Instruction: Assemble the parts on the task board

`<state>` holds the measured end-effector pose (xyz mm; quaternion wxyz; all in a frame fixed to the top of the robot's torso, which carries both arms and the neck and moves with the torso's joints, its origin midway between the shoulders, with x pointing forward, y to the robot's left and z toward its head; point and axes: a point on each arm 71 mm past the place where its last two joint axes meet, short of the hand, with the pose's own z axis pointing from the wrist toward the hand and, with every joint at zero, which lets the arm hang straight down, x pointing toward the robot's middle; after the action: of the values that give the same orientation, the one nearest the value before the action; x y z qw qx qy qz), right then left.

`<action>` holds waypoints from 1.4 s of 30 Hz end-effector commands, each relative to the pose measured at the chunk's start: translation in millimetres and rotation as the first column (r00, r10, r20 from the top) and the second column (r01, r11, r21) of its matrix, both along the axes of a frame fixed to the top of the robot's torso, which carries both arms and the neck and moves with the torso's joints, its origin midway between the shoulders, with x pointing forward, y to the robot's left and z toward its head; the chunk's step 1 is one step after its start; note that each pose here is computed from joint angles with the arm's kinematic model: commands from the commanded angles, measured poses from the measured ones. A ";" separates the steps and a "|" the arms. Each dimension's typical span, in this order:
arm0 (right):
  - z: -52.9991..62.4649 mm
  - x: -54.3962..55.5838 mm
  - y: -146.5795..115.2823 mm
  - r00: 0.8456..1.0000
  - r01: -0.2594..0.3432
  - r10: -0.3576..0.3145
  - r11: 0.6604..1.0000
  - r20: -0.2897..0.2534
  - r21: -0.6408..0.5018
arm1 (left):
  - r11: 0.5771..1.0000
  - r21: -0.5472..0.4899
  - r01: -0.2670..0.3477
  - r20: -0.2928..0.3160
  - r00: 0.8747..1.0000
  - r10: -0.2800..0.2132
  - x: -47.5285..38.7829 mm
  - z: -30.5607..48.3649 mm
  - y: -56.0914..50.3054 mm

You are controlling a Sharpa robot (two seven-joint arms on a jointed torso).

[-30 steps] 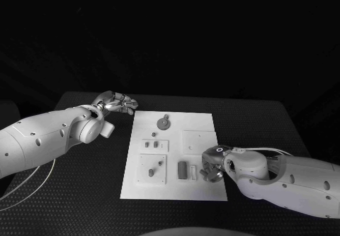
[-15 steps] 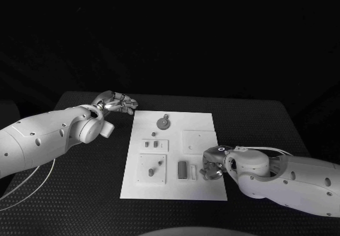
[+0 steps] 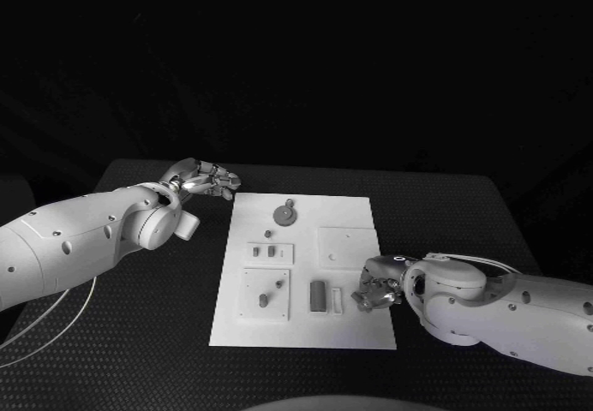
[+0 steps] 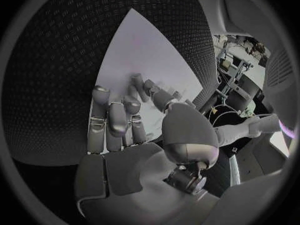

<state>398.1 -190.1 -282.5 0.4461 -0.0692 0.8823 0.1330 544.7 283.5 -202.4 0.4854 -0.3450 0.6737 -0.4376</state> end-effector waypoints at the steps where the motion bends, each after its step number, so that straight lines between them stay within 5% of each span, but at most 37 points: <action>1: 1.6 2.0 -4.8 0.988 0.143 -0.135 0.982 -0.077 0.124 | 1.000 -0.007 0.012 0.001 1.000 -0.012 0.0 0.9 -2.2; 9: 2.1 4.1 -4.1 0.968 0.220 -0.192 0.959 -0.162 0.179 | 1.000 -0.007 0.014 0.001 1.000 -0.014 0.0 0.9 -2.6; 19: -3.2 2.6 11.9 0.954 0.218 -0.173 0.960 -0.246 0.174 | 1.000 -0.008 0.017 0.000 1.000 -0.017 -0.1 0.9 -4.5; 42: -7.7 7.8 21.8 0.949 0.234 -0.181 0.953 -0.259 0.190 | 1.000 -0.008 0.019 -0.002 1.000 -0.019 -0.2 0.9 -4.8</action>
<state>407.5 -170.0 -288.3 0.3606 0.0880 0.9100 0.1846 544.6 281.4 -202.6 0.4837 -0.3445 0.6748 -0.4383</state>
